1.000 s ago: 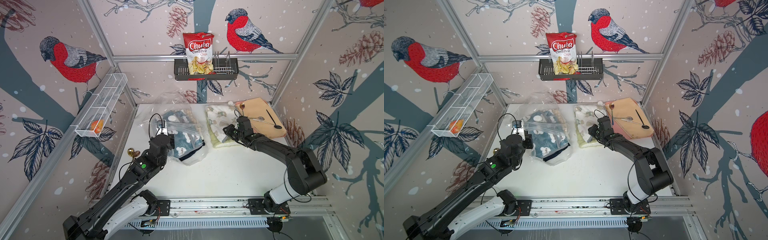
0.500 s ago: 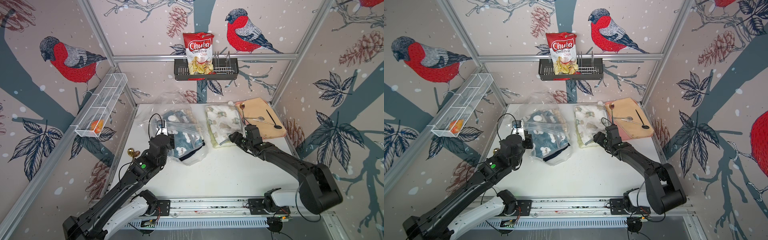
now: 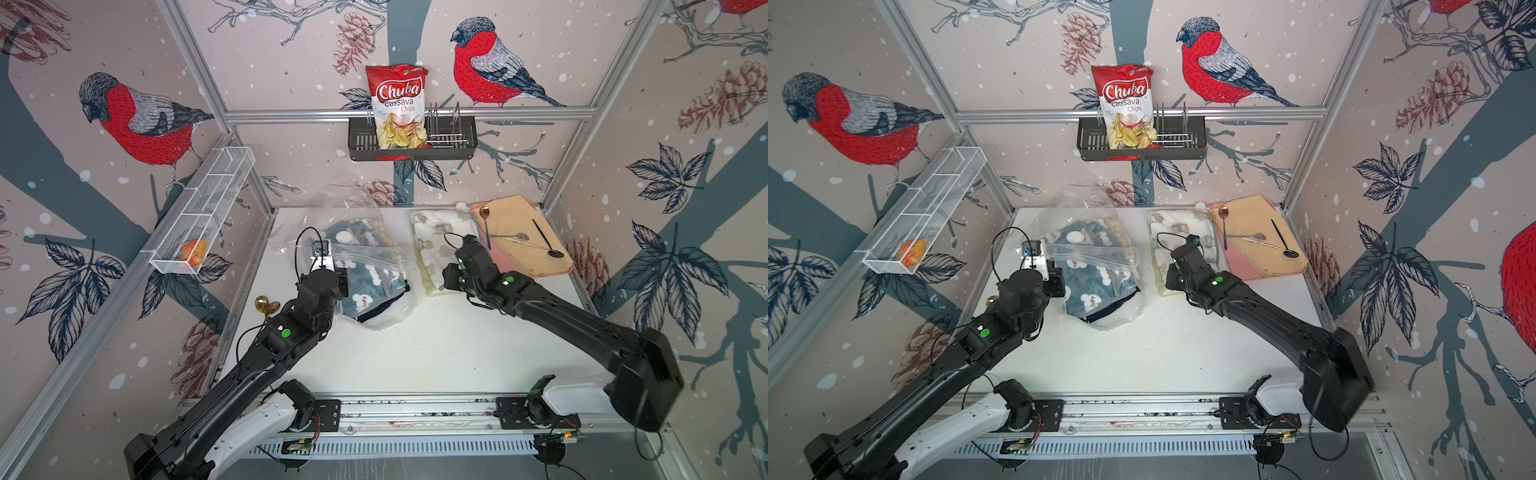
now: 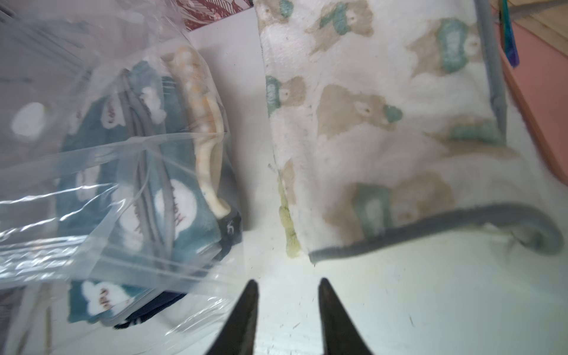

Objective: Take the blanket out of the vacuum bag
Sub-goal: Place the blanket at the center of the board.

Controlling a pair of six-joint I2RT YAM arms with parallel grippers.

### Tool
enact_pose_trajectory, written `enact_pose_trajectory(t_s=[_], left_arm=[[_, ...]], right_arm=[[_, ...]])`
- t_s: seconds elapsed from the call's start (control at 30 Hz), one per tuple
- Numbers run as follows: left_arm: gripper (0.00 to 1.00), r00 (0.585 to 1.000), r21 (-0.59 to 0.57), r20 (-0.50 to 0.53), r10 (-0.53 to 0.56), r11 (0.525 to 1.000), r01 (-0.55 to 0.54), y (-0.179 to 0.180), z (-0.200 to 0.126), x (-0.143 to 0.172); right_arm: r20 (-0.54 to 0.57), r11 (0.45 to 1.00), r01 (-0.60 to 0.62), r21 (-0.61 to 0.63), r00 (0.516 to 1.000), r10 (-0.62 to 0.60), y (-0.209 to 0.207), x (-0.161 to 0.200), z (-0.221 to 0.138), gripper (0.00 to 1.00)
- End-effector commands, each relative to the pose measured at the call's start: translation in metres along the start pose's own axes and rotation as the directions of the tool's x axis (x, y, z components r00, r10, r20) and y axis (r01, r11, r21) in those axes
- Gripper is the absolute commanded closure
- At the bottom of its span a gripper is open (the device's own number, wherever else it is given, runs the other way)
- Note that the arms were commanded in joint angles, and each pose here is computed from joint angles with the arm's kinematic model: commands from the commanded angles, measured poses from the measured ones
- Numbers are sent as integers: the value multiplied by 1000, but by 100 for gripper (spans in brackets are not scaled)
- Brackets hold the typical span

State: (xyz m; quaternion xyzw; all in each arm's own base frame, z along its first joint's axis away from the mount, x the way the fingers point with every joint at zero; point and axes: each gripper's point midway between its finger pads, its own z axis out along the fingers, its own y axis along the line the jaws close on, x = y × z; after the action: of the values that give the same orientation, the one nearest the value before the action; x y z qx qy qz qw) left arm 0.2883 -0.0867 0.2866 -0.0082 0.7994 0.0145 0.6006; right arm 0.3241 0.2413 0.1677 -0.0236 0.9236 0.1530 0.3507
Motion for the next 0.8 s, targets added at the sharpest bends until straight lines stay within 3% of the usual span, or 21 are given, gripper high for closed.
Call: enact_pose_trajectory(t_s=[0.0, 0.07, 0.17, 0.37, 0.6, 0.77], left_arm=[[100, 998, -87, 52, -31, 996, 35, 15, -1, -11], [100, 998, -88, 56, -34, 995, 39, 16, -1, -12], [100, 998, -85, 51, -31, 996, 35, 14, 0, -11], [100, 998, -61, 47, -30, 998, 33, 9, 1, -10], [100, 998, -46, 49, -35, 998, 37, 7, 1, -11], [100, 998, -45, 57, -38, 998, 41, 8, -1, -12]], right_arm=[[-41, 972, 214, 101, 977, -211, 1, -13, 23, 98], [-81, 947, 287, 143, 957, -278, 4, -15, 47, 91], [-145, 920, 346, 184, 935, -323, 2, -6, 73, 57], [-231, 859, 433, 273, 896, -379, -12, 20, 103, 37], [-236, 799, 438, 413, 898, -370, -41, 17, 114, 38], [-242, 794, 437, 423, 899, -366, -51, 16, 125, 48]])
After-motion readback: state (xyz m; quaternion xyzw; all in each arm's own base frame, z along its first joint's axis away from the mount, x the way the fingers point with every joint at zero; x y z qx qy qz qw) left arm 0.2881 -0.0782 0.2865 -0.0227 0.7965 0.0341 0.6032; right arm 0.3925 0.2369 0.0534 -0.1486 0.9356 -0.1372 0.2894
